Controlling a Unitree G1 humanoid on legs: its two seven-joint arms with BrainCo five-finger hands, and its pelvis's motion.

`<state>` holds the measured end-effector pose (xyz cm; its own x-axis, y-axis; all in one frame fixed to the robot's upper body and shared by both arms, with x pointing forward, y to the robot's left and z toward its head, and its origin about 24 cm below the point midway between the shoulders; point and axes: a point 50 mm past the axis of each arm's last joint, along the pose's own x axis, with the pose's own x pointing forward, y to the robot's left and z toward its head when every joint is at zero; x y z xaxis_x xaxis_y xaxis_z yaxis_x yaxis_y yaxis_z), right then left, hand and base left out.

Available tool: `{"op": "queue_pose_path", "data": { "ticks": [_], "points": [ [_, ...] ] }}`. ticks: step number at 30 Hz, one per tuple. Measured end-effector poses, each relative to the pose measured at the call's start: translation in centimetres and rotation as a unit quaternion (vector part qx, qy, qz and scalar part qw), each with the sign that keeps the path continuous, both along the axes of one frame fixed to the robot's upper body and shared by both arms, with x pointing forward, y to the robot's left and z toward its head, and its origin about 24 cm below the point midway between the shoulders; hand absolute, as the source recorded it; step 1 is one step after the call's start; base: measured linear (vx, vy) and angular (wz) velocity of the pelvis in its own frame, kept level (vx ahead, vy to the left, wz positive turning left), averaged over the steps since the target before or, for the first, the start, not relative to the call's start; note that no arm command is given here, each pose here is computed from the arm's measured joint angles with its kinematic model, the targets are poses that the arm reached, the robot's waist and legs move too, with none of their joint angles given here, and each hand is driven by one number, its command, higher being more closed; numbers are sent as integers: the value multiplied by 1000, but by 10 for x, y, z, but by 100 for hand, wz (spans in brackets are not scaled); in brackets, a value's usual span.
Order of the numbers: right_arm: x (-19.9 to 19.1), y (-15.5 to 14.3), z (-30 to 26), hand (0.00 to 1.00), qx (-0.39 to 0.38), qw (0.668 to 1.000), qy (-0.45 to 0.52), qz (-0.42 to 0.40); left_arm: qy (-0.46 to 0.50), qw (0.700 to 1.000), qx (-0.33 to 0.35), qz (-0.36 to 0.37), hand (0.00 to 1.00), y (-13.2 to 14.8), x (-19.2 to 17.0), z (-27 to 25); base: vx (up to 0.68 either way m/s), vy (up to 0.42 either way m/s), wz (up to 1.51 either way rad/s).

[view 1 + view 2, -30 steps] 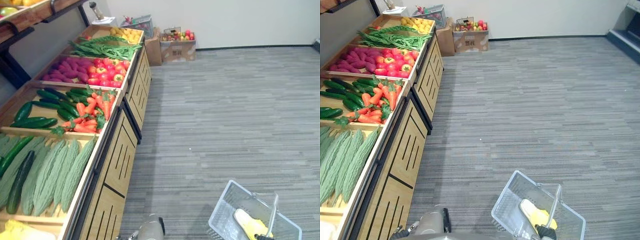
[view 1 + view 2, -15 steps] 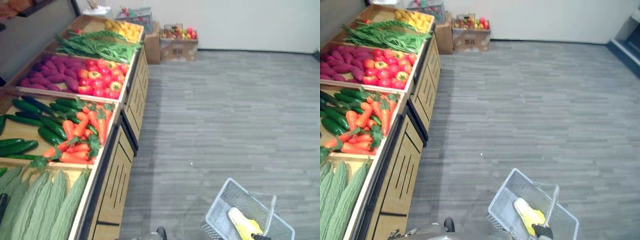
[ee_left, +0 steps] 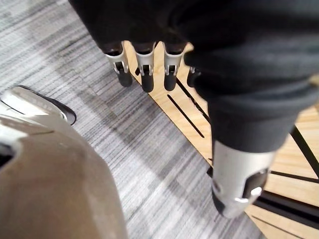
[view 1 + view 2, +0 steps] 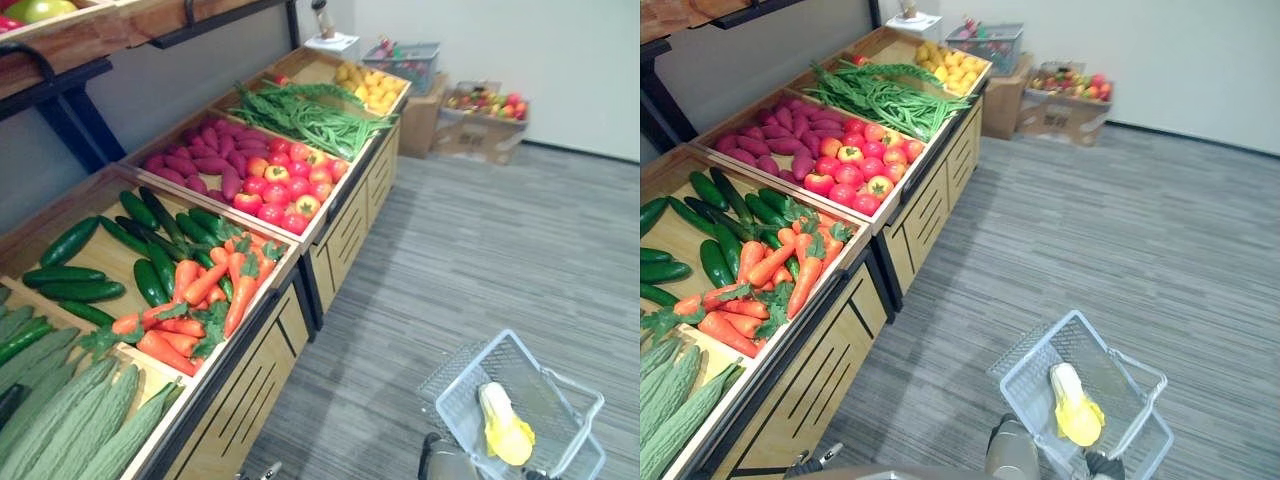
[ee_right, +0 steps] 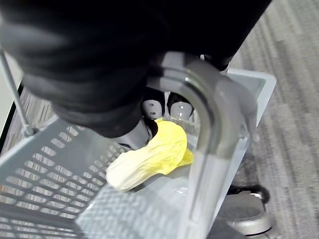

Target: Pick vegetable in the basket

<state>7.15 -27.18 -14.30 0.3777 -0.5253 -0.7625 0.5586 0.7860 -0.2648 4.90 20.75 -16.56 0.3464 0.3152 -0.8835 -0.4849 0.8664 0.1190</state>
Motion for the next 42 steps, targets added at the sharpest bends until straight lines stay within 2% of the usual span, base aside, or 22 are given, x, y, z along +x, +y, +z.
{"op": "queue_pose_path", "data": {
  "ticks": [6,9,14,17,21,25,28,34,37,38,40,41,42],
  "points": [
    [-1,-6,-3,100,3,1000,28,8,9,1000,0,-1,0,0,-2,-1,372,-266,82],
    [-6,-1,-7,100,14,999,49,18,6,999,16,-33,0,10,7,2,374,-164,127],
    [-2,-7,-4,100,3,999,47,23,0,998,16,-55,0,7,13,2,216,76,91],
    [5,6,-7,100,21,999,37,21,5,997,30,-64,0,19,14,4,275,146,111],
    [15,17,-9,100,33,999,28,31,51,997,20,-45,0,20,-13,-1,229,37,56],
    [20,20,-9,100,34,998,26,49,54,997,16,-51,0,16,-13,-2,223,-5,60],
    [33,8,-1,100,14,999,8,52,50,997,20,-50,0,19,-8,-1,191,-102,80],
    [8,2,-7,100,24,999,33,-14,22,999,25,-35,0,21,12,2,88,-264,85],
    [-14,7,-14,100,48,995,57,-71,21,998,47,-35,0,35,16,6,22,-511,77],
    [-23,5,-15,100,52,991,64,-101,25,998,43,-29,0,32,14,5,11,-414,38],
    [-22,-2,-13,100,48,991,64,-108,40,999,24,-17,0,20,4,0,4,-489,15],
    [-24,-11,-10,100,38,990,64,-116,48,999,2,-13,0,5,0,-4,-44,-400,33],
    [-36,-15,-10,100,37,988,74,-132,48,999,-9,5,0,0,-4,-6,-69,-258,46]
  ]
}}
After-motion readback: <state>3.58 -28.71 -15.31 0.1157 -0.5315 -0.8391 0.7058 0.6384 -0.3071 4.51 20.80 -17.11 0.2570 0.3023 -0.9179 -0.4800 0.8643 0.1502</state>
